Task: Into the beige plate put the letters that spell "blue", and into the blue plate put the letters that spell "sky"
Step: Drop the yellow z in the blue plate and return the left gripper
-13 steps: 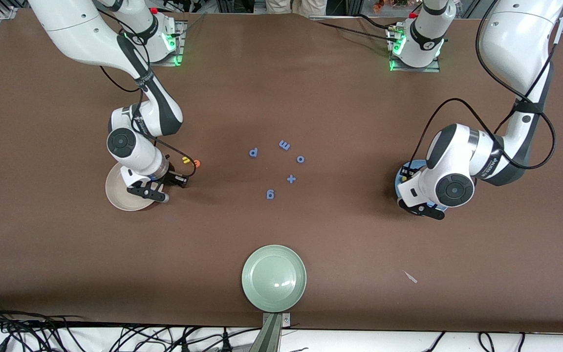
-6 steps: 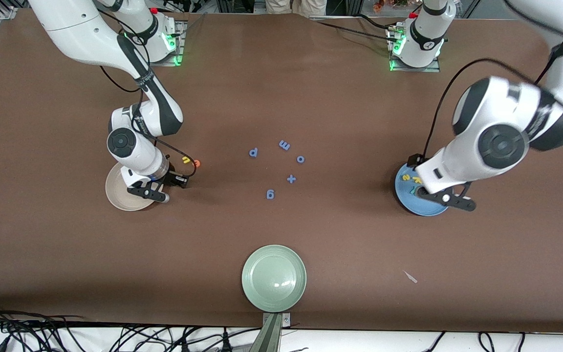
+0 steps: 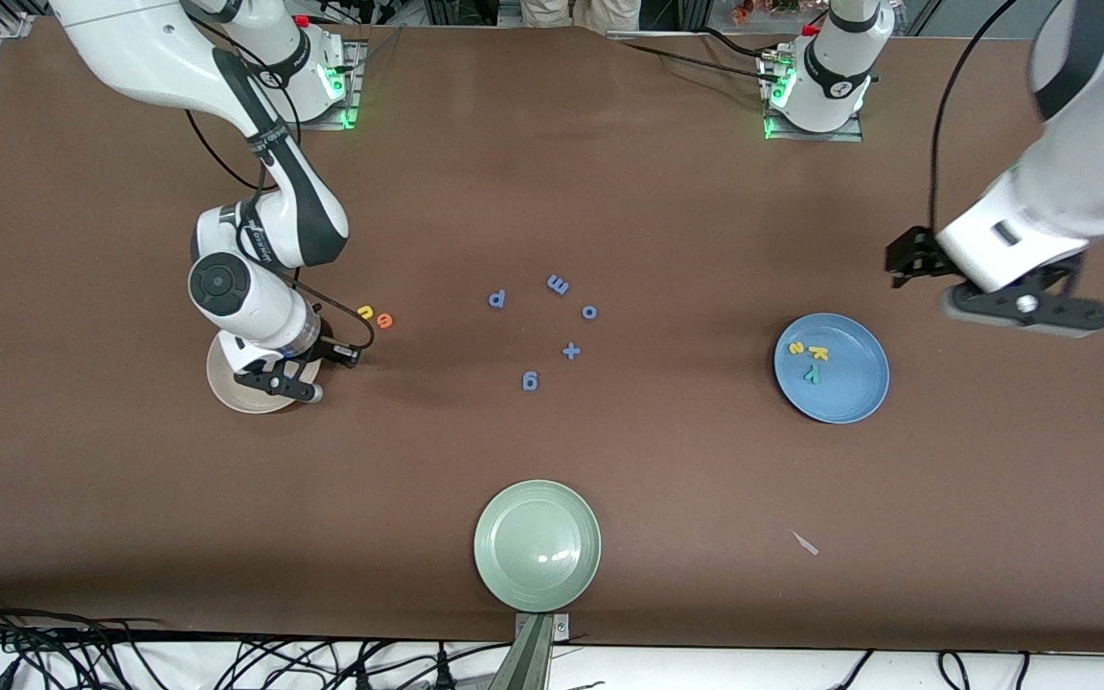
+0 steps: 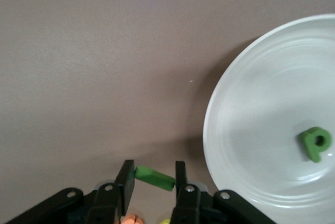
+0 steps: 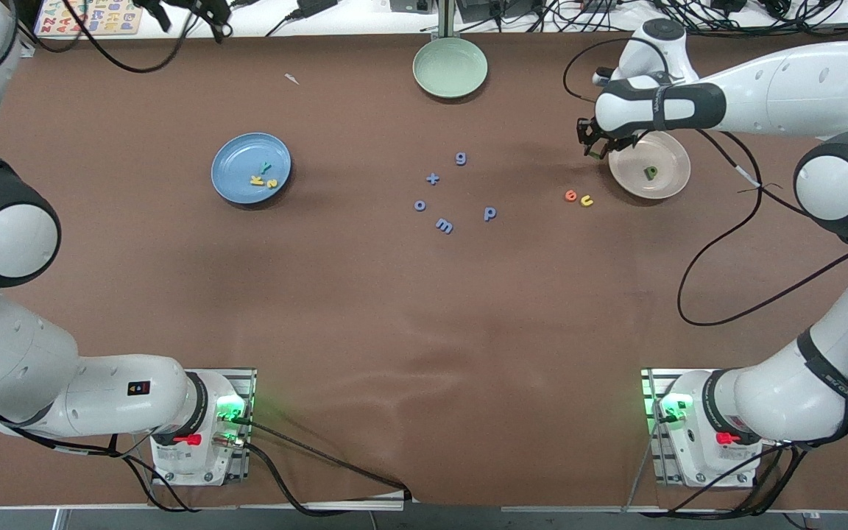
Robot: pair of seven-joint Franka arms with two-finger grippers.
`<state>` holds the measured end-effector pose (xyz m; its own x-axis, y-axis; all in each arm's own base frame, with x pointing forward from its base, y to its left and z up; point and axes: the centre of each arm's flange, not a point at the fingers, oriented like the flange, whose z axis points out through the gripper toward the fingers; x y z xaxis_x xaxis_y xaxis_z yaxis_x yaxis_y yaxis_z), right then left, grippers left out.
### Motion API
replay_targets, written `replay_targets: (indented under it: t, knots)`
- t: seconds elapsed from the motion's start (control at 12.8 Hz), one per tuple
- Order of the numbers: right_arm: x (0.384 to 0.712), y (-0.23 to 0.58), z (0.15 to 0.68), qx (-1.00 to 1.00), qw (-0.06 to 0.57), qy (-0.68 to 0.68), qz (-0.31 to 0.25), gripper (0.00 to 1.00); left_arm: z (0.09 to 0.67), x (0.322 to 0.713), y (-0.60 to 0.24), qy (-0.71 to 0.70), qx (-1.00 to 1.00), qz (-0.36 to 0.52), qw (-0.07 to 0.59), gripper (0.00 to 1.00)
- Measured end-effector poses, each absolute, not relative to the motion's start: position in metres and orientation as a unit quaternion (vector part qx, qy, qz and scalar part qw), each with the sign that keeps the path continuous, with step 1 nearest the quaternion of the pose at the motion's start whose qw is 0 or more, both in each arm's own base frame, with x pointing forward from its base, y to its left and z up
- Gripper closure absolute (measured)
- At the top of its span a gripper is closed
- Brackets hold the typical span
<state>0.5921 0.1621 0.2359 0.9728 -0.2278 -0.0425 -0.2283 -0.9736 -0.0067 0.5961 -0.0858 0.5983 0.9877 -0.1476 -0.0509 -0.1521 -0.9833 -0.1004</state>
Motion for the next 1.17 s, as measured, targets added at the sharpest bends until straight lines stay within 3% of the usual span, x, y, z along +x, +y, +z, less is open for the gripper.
replay_targets:
  t: [0.39,0.47,0.62,0.7,1.17]
  knots:
    - [0.601,0.109,0.24,-0.996,-0.015,0.082,0.031,0.63,0.616,0.566,-0.059,0.041,-0.998,-0.005,0.04,0.0]
    - [0.601,0.1,0.239,-0.996,-0.019,0.079,0.037,0.58,0.605,0.556,-0.057,0.032,-0.999,0.002,0.029,0.0]
    - [0.6,0.092,0.237,-0.995,-0.024,0.081,0.047,0.37,0.594,0.538,-0.044,0.014,-1.0,0.011,0.009,0.0]
    - [0.599,0.092,0.236,-0.995,-0.025,0.082,0.049,0.33,0.594,0.533,-0.04,0.01,-1.0,0.011,0.006,0.0]
    - [0.585,0.154,0.234,-0.986,0.0,0.154,0.061,0.33,0.604,0.545,-0.029,0.001,-1.0,0.027,0.004,0.0]
